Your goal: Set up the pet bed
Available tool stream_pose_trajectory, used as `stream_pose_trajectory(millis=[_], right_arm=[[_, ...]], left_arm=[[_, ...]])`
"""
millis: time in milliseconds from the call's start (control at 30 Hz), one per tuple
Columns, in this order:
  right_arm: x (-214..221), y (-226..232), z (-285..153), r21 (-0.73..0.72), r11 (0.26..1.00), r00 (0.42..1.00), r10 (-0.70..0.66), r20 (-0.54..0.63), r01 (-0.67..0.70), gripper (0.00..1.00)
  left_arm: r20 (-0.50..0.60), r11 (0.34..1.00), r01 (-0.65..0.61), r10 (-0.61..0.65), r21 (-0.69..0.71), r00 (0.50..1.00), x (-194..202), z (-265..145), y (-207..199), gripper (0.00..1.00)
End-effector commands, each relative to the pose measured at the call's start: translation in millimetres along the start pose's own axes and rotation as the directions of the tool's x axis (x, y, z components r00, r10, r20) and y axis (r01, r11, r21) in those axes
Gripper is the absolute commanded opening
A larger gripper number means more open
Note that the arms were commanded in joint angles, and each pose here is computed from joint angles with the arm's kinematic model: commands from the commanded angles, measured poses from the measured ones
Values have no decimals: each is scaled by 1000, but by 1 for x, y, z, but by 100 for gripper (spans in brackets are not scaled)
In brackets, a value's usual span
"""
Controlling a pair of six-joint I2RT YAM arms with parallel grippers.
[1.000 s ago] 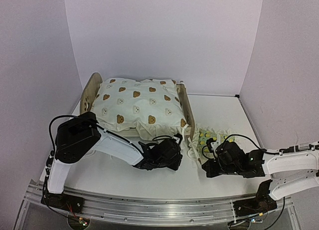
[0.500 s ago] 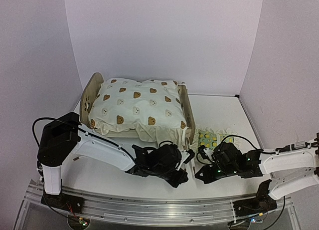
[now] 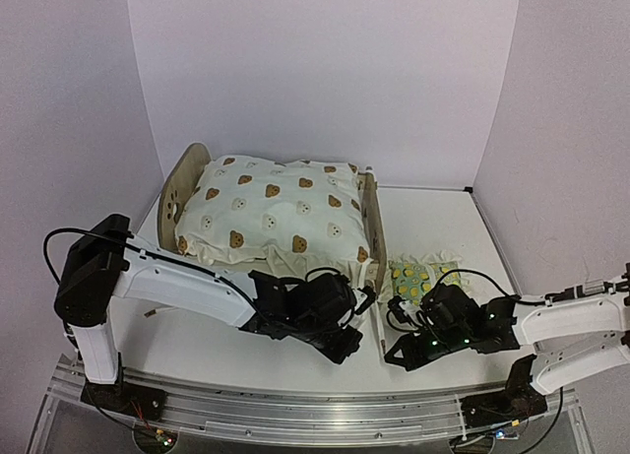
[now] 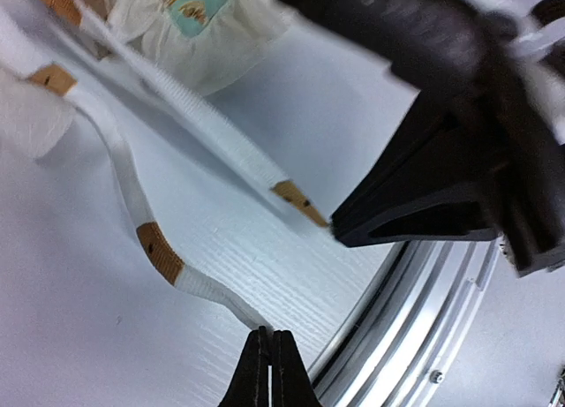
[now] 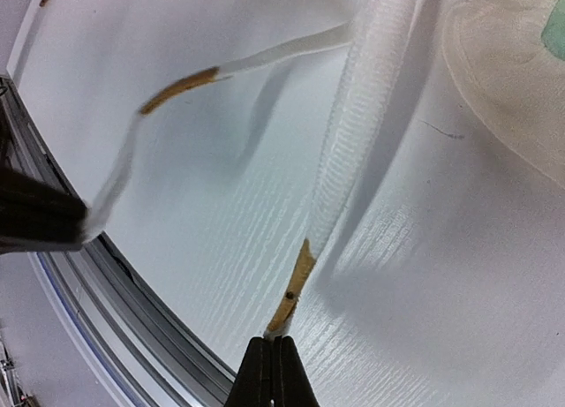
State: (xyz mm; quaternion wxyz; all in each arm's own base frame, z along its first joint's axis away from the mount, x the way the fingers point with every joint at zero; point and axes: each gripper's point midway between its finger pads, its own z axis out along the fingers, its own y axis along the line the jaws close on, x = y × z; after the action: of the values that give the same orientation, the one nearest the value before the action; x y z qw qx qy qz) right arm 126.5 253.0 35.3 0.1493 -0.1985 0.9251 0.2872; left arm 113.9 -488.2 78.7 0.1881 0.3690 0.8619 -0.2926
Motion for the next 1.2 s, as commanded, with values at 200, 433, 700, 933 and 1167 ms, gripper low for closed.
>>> stream_pose_trajectory(millis=[200, 433, 700, 933, 1167], right_arm=[[-7, -25, 0, 121, 993, 996, -19, 90, 8, 21], [-25, -32, -28, 151, 988, 967, -30, 253, -9, 44], [-33, -56, -49, 226, 972, 919, -28, 393, -67, 46], [-34, -57, -49, 232, 969, 920, -13, 393, -85, 47], [-30, -60, -41, 253, 963, 936, 0, 353, -96, 48]], left_arm=[[44, 994, -60, 56, 90, 997, -52, -5, -45, 0], [17, 997, -60, 59, 52, 998, -43, -4, -36, 0], [20, 998, -43, 43, 49, 999, -58, 22, -26, 0], [-59, 996, -20, 26, 92, 998, -48, 42, -23, 1], [-97, 992, 4, 8, 129, 995, -34, 48, -25, 3]])
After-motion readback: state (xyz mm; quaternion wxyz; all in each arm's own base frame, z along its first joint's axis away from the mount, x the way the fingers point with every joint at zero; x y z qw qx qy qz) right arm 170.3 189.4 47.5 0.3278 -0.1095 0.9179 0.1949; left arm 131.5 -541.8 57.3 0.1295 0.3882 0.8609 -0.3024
